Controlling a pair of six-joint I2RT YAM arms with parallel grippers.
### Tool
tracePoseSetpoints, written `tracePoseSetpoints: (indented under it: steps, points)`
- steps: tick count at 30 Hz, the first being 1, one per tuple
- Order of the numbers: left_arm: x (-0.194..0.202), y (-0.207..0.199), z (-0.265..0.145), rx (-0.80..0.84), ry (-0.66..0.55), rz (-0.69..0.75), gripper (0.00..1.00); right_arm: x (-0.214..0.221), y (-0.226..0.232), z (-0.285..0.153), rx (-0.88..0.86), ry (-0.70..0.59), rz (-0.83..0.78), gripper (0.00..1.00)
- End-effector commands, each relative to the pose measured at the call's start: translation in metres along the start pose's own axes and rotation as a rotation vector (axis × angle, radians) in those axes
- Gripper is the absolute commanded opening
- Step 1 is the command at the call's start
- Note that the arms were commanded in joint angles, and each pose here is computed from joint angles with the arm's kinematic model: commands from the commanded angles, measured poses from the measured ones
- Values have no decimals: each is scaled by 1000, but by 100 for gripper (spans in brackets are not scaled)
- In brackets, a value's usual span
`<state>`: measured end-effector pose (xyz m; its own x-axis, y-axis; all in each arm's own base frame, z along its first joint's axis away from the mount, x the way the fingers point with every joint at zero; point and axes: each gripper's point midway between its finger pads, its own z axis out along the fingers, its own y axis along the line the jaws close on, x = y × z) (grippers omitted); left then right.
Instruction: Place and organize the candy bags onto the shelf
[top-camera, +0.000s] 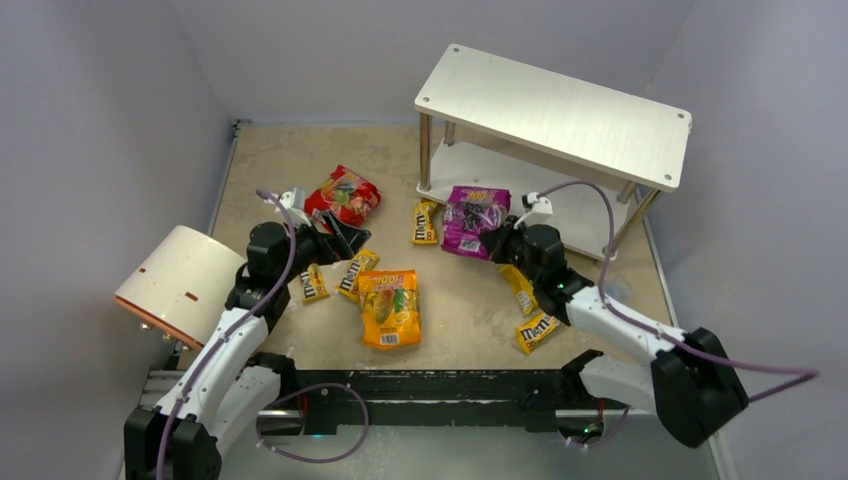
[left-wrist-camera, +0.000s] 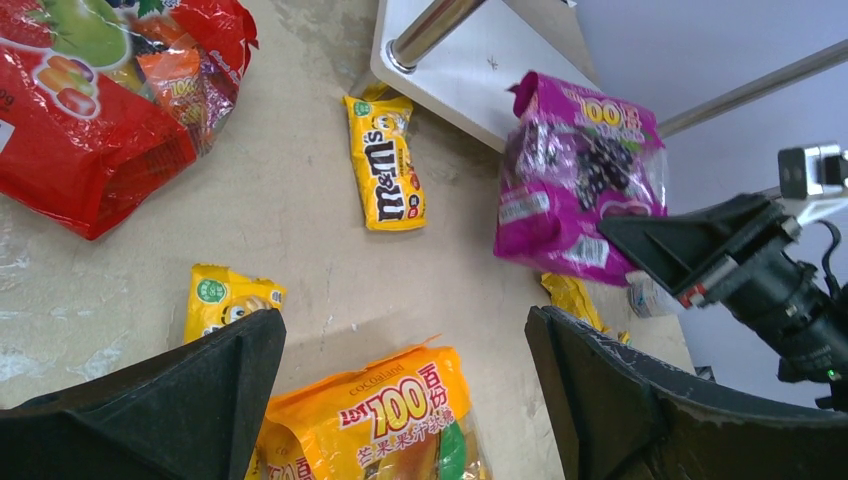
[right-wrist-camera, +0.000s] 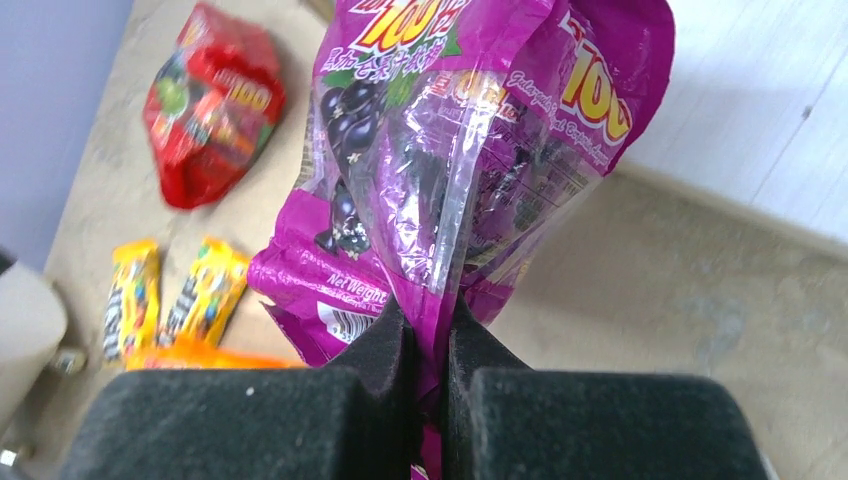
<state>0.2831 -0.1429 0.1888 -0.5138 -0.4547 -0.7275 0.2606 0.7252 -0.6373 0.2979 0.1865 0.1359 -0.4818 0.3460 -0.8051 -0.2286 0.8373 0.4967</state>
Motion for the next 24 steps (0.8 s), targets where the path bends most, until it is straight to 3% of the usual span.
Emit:
tracePoseSetpoints:
  steps: [1, 16, 19, 24]
  points:
    - [-5, -4, -4, 13, -36, 23, 100, -118, 38, 29, -15, -372, 91, 0]
    - [-2, -1, -6, -4, -30, 2, 100, -146, 18, 123, 189, -443, 30, 0]
    - [2, 3, -5, -19, -17, -9, 100, -142, 11, 131, 233, -425, 11, 14]
    - [12, 11, -6, -53, 8, -47, 100, -136, -2, 132, 311, -378, -30, 61]
